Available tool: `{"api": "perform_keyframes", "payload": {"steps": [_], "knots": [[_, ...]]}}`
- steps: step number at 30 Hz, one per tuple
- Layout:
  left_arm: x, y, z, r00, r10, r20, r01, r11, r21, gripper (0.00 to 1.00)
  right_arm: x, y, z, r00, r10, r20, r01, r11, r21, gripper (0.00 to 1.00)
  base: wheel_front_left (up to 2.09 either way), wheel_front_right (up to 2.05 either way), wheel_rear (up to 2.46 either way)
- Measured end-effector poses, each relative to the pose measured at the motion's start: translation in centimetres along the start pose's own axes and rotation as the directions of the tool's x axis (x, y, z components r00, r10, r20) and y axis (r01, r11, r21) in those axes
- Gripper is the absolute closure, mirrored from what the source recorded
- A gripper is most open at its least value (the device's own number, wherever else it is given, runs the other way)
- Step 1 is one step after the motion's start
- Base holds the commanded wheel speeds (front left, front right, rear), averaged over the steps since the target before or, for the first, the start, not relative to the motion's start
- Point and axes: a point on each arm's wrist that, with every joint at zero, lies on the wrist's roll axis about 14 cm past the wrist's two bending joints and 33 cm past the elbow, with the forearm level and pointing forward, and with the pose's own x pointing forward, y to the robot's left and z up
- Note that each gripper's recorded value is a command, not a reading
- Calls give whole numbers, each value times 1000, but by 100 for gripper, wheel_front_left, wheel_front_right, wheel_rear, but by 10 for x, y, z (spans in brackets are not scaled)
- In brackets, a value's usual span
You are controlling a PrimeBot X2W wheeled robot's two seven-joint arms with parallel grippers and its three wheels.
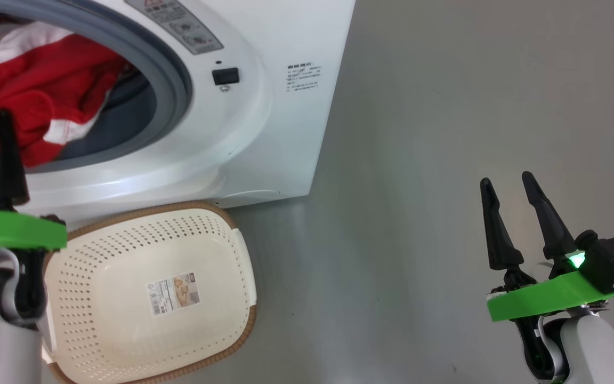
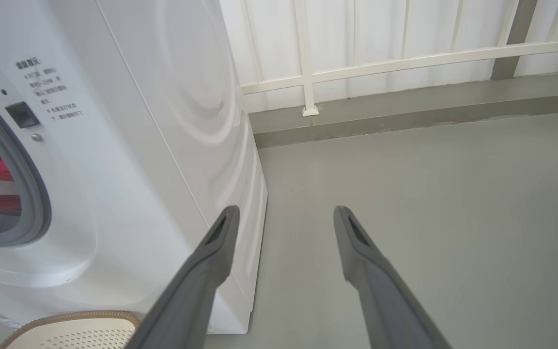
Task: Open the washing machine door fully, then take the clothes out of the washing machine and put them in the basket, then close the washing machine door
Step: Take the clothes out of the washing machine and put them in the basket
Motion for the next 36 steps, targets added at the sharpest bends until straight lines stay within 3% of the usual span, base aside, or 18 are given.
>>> {"api": "perform_keyframes", "payload": {"steps": [13, 25, 28, 36], "knots": [[-35, -6, 65, 980, -9, 201, 4, 1000, 24, 100, -7, 4, 6, 1000, 9, 14, -9, 1000, 7, 0, 0, 0, 0], [-47, -28, 135, 904, -69, 421, 38, 996, 81, 100, -8, 3, 0, 1000, 6, -3, -6, 1000, 7, 0, 0, 0, 0], [-49, -29, 133, 907, -75, 415, 35, 994, 104, 100, -8, 3, -1, 1000, 5, -6, -5, 1000, 7, 0, 0, 0, 0], [-48, -5, 65, 973, 6, 231, -23, 997, 68, 100, -7, 2, -5, 1000, 2, -18, -1, 1000, 6, 0, 0, 0, 0]]}}
